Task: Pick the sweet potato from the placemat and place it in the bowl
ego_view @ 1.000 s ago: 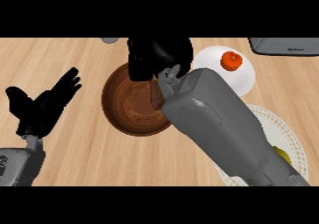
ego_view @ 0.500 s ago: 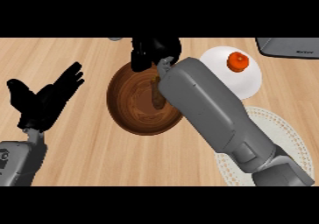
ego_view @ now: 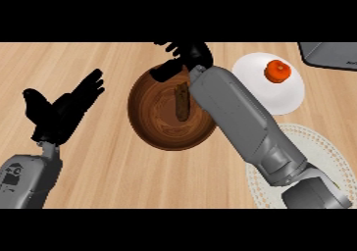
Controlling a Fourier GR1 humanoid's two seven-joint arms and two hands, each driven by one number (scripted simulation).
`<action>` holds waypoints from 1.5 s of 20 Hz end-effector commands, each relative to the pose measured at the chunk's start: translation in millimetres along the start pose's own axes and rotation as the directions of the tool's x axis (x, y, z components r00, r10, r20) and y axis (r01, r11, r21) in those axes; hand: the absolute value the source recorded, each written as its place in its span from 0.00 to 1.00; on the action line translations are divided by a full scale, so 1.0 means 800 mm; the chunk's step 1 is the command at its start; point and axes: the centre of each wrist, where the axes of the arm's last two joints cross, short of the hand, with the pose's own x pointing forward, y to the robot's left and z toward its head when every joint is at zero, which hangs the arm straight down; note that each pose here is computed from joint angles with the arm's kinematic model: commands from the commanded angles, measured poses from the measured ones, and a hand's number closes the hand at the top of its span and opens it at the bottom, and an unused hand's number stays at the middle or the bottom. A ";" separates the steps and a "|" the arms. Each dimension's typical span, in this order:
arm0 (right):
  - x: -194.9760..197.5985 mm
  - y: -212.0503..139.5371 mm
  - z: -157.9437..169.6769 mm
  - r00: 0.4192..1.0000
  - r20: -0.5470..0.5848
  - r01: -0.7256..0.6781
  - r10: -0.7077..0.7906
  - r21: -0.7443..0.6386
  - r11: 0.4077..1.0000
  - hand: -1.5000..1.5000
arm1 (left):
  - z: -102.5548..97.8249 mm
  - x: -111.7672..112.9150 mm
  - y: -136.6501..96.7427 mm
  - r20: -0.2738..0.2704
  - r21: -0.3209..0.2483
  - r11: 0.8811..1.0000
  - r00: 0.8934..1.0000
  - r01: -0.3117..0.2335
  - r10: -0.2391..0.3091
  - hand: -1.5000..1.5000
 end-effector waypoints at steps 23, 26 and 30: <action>-0.077 -0.108 -0.007 0.953 0.300 0.124 -0.043 -0.257 0.958 0.00 | 0.032 -0.031 0.030 -0.067 0.130 0.991 0.997 -0.020 0.028 0.50; -0.096 -0.124 0.016 0.930 0.366 0.129 -0.044 -0.213 0.969 0.00 | 0.037 -0.022 0.038 -0.053 0.141 0.990 0.998 -0.016 0.023 0.50; -0.091 -0.133 0.055 0.873 0.471 0.208 -0.128 -0.124 0.970 0.00 | 0.054 -0.046 0.044 -0.089 0.166 0.986 0.995 -0.030 0.045 0.50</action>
